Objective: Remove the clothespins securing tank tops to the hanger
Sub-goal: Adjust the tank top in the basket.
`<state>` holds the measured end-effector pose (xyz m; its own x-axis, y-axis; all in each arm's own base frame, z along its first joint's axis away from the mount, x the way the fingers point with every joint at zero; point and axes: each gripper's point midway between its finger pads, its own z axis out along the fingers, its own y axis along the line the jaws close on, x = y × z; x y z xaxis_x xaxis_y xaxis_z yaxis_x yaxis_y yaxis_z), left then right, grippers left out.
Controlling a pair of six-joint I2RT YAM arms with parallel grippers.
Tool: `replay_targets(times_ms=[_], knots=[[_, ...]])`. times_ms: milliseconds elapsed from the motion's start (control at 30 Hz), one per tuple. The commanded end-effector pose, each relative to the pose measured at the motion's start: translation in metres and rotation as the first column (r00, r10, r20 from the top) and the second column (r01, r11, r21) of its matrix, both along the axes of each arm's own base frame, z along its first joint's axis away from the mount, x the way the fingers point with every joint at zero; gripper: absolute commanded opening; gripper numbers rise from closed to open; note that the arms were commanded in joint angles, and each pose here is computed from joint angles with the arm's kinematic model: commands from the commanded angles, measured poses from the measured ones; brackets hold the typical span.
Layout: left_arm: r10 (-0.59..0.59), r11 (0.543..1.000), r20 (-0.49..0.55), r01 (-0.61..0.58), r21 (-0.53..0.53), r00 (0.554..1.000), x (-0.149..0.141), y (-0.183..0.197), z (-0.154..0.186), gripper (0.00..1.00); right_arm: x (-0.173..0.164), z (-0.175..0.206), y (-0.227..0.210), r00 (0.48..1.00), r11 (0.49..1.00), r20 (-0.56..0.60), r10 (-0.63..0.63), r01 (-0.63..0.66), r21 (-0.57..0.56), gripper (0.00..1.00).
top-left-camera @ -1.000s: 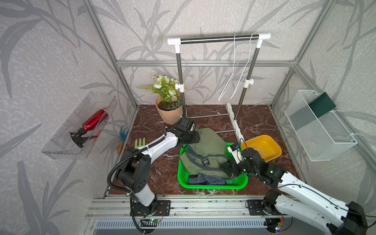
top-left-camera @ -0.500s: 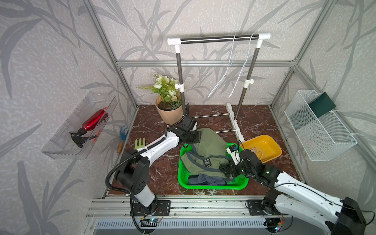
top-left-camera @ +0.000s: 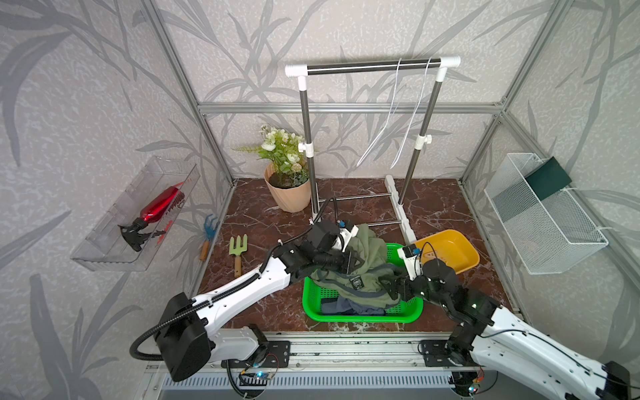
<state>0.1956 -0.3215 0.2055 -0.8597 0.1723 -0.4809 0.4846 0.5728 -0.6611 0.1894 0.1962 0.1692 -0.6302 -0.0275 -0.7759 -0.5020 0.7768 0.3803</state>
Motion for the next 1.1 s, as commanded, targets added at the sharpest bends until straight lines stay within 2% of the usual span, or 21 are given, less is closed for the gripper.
replay_targets(times_ms=[0, 167, 267, 367, 533, 600, 667, 800, 933, 1067], knots=[[-0.061, 0.996, 0.007, 0.062, -0.069, 0.998, -0.031, -0.007, 0.032, 0.00, 0.000, 0.019, -0.011, 0.998, 0.999, 0.042, -0.044, 0.044, 0.011, 0.89], [-0.100, 0.986, 0.156, 0.119, -0.119, 0.983, -0.048, -0.012, 0.086, 0.00, 0.003, 0.029, -0.003, 0.999, 0.999, 0.029, -0.031, 0.031, 0.026, 0.93], [-0.104, 0.979, 0.206, 0.137, -0.154, 0.973, -0.053, -0.014, 0.116, 0.00, 0.006, 0.030, 0.000, 0.999, 0.999, 0.027, -0.032, 0.031, 0.034, 0.94], [-0.093, 0.980, 0.215, 0.128, -0.154, 0.972, -0.052, -0.013, 0.125, 0.00, 0.008, 0.034, 0.000, 0.998, 0.998, 0.039, -0.042, 0.040, 0.045, 0.94], [-0.065, 0.985, 0.186, 0.092, -0.143, 0.980, -0.054, -0.006, 0.117, 0.00, 0.006, 0.038, -0.005, 0.998, 0.999, 0.052, -0.045, 0.043, 0.034, 0.95], [-0.094, 0.974, 0.204, 0.132, -0.183, 0.974, -0.069, -0.011, 0.139, 0.00, 0.005, 0.036, -0.007, 0.997, 0.999, 0.055, -0.049, 0.047, 0.026, 0.95], [-0.060, 0.983, 0.250, 0.101, -0.152, 0.966, -0.068, -0.006, 0.152, 0.00, 0.007, 0.034, -0.008, 0.996, 0.998, 0.063, -0.059, 0.058, 0.019, 0.95], [0.023, 1.000, 0.293, -0.021, -0.010, 0.956, -0.041, 0.015, 0.118, 0.00, 0.011, 0.035, -0.002, 0.997, 0.999, 0.066, -0.047, 0.046, 0.018, 0.96], [0.082, 0.997, 0.207, -0.078, -0.029, 0.975, -0.024, 0.020, 0.086, 0.00, 0.010, 0.032, 0.000, 0.998, 1.000, 0.049, -0.029, 0.030, -0.005, 0.96], [0.210, 0.978, 0.099, -0.209, -0.019, 0.973, 0.008, 0.042, 0.043, 0.00, 0.009, 0.031, -0.006, 0.997, 0.999, 0.065, -0.046, 0.047, -0.005, 0.96]])
